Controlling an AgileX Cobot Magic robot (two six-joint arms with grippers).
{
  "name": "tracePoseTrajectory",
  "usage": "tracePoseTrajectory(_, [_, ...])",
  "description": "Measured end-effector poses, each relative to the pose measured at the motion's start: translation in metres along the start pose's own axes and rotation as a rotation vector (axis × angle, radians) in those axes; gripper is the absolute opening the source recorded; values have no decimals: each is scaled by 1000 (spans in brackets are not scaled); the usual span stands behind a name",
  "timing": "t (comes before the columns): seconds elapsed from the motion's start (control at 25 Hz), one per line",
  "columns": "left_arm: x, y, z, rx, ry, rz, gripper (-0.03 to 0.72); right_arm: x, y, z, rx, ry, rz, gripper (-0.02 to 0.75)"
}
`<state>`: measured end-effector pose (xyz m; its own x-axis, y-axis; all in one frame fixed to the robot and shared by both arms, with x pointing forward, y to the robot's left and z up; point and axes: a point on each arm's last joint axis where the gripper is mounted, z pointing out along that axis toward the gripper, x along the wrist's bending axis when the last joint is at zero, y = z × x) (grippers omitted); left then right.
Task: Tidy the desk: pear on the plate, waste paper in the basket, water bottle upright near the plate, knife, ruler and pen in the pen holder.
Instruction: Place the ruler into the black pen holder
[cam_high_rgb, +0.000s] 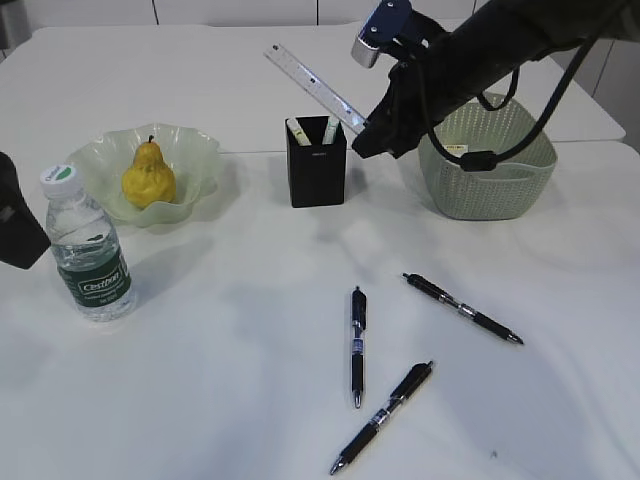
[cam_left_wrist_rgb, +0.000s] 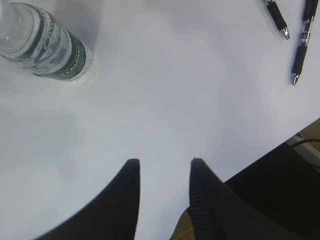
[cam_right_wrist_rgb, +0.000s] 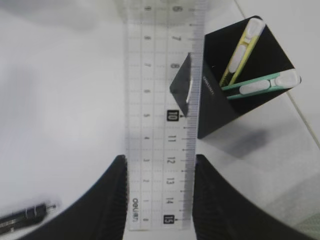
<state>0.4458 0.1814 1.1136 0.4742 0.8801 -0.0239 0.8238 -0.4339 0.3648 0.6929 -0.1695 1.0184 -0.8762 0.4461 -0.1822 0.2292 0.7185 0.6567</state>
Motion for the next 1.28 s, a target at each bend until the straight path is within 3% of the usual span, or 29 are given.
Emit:
tracePoseTrajectory(0.12, [0, 0, 0, 0, 0, 0, 230, -2, 0, 5, -26, -10, 37, 301])
tracePoseTrajectory(0.36, [0, 0, 0, 0, 0, 0, 230, -22, 6, 17, -216, -180, 259, 301])
tracePoseTrajectory(0.52, [0, 0, 0, 0, 0, 0, 230, -28, 7, 19, -282, -229, 362, 301])
tracePoseTrajectory(0.56, [0, 0, 0, 0, 0, 0, 230, -34, 4, 26, -335, -261, 477, 301])
tracePoseTrajectory(1.04, [0, 2, 0, -22, -1, 0, 230, -37, 1, 43, -477, -214, 625, 301])
tracePoseTrajectory(1.28, [0, 3, 0, -31, -1, 0, 230, -34, 4, 43, -483, -199, 518, 301])
